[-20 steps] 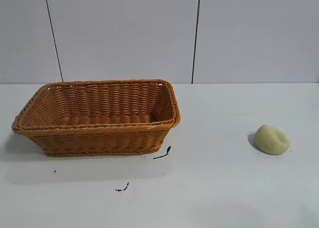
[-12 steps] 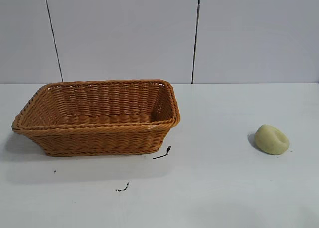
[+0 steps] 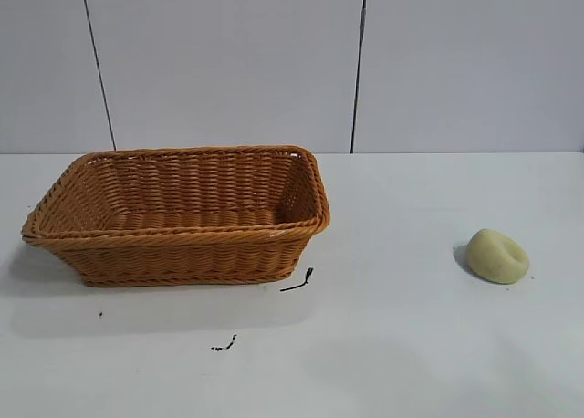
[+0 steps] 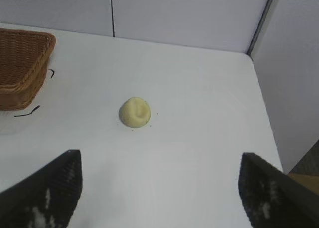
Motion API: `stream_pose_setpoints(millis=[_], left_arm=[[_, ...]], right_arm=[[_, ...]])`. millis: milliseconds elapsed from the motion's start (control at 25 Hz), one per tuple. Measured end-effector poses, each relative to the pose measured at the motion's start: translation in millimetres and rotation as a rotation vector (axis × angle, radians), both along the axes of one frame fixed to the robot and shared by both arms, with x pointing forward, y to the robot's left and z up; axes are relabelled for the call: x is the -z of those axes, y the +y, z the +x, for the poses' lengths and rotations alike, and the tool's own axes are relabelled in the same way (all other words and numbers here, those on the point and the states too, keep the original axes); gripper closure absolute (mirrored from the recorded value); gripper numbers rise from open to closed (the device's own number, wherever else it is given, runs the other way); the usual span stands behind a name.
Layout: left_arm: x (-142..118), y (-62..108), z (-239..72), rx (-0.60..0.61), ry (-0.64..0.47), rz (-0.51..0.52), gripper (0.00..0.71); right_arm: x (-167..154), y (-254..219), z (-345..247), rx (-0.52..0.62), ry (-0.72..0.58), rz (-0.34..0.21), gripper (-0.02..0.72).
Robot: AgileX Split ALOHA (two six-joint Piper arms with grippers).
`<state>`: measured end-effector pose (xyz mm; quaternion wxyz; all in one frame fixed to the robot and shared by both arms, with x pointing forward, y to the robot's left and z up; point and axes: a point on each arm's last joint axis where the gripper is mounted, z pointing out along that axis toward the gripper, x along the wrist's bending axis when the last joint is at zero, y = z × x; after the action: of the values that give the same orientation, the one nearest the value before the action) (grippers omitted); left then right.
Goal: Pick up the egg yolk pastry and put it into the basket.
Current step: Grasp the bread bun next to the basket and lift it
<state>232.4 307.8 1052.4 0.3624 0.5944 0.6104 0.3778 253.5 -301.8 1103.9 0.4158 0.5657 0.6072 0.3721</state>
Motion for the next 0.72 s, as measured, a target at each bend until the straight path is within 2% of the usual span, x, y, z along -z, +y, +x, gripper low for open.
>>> stream_pose_setpoints(millis=[160, 360, 520, 600, 640, 720], left_arm=[[0.0, 0.0, 0.0, 0.0, 0.0, 0.0, 0.014], [0.0, 0.0, 0.0, 0.0, 0.0, 0.0, 0.014], [0.0, 0.0, 0.0, 0.0, 0.0, 0.0, 0.014], [0.0, 0.0, 0.0, 0.0, 0.0, 0.0, 0.014], [0.0, 0.0, 0.0, 0.0, 0.0, 0.0, 0.014], [0.0, 0.0, 0.0, 0.0, 0.0, 0.0, 0.014]], right_arm=[[-26.2, 0.6, 50.2, 0.0, 0.143, -0.015, 0.115], [-38.8, 5.0, 125.8, -0.012, 0.325, 0.021, 0.115], [-26.7, 9.6, 193.2, -0.02, 0.503, 0.064, 0.115], [-14.7, 11.5, 224.2, -0.021, 0.602, 0.078, 0.115], [-0.4, 12.7, 255.1, -0.02, 0.691, 0.083, 0.115], [14.3, 13.4, 281.9, -0.018, 0.747, 0.085, 0.115]])
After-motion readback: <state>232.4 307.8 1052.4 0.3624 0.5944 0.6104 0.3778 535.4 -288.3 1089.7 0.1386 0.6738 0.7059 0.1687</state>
